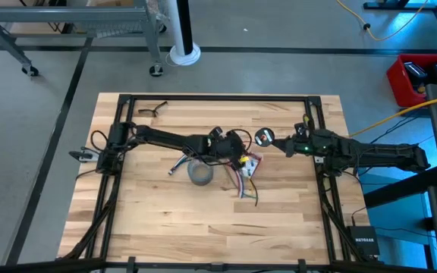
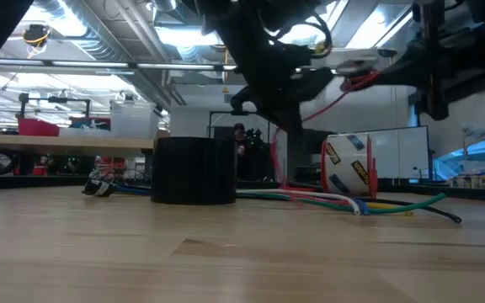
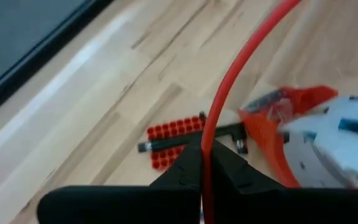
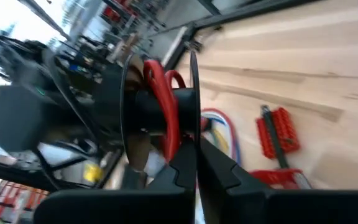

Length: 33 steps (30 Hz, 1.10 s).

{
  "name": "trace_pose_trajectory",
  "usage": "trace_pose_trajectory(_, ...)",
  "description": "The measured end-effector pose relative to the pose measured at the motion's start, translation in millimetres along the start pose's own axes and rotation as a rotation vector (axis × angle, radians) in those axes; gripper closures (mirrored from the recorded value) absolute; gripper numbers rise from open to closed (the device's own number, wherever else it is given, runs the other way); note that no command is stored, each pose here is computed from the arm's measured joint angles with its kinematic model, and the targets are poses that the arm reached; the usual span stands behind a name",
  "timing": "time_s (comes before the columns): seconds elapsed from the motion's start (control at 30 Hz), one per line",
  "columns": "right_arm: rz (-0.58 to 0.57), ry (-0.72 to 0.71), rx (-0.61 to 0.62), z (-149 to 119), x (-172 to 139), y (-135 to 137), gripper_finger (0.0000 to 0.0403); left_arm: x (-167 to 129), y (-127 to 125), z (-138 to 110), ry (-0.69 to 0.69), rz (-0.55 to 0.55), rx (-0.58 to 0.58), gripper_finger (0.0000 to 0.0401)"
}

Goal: Coil cords
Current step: Coil the red wire on the black spool

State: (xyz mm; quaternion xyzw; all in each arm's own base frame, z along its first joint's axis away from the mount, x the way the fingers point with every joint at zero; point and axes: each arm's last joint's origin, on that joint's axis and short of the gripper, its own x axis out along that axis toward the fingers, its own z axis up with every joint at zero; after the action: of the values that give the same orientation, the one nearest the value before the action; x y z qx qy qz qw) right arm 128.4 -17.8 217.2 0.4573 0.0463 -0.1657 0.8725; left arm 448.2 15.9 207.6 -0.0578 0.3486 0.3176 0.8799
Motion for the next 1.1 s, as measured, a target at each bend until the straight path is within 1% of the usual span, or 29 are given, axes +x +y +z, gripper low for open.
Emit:
trace_pose_trajectory(0.13, -0.063, 0.009, -0.009, -2, 0, -5, 0.0400, -6, 16, 12, 0.021, -0.053, -0.031, 0.0399)
trace_pose_trajectory(0.2, -0.110, 0.015, -0.017, -4, 1, -8, 0.0400, -5, 23, 18, 0.019, -0.085, -0.055, 0.0397)
trace_pose_trajectory(0.3, -0.164, 0.038, -0.028, -7, 5, -13, 0.0400, 1, 34, 22, 0.051, -0.137, -0.105, 0.0398)
trace_pose_trajectory(0.4, -0.188, 0.059, -0.033, -10, 10, -14, 0.0400, 7, 46, 25, 0.080, -0.179, -0.176, 0.0399)
trace_pose_trajectory(0.6, -0.229, 0.093, -0.042, -14, 21, -18, 0.0400, 16, 62, 30, 0.119, -0.240, -0.276, 0.0397)
trace_pose_trajectory(0.8, -0.241, 0.103, -0.045, -18, 35, -19, 0.0400, 18, 66, 43, 0.081, -0.406, -0.409, 0.0396)
trace_pose_trajectory(0.97, -0.267, 0.119, -0.050, -22, 45, -22, 0.0400, 17, 65, 51, 0.039, -0.502, -0.437, 0.0396)
trace_pose_trajectory(1.1, -0.308, 0.090, -0.040, -22, 48, -25, 0.0400, 16, 63, 53, 0.030, -0.540, -0.471, 0.0396)
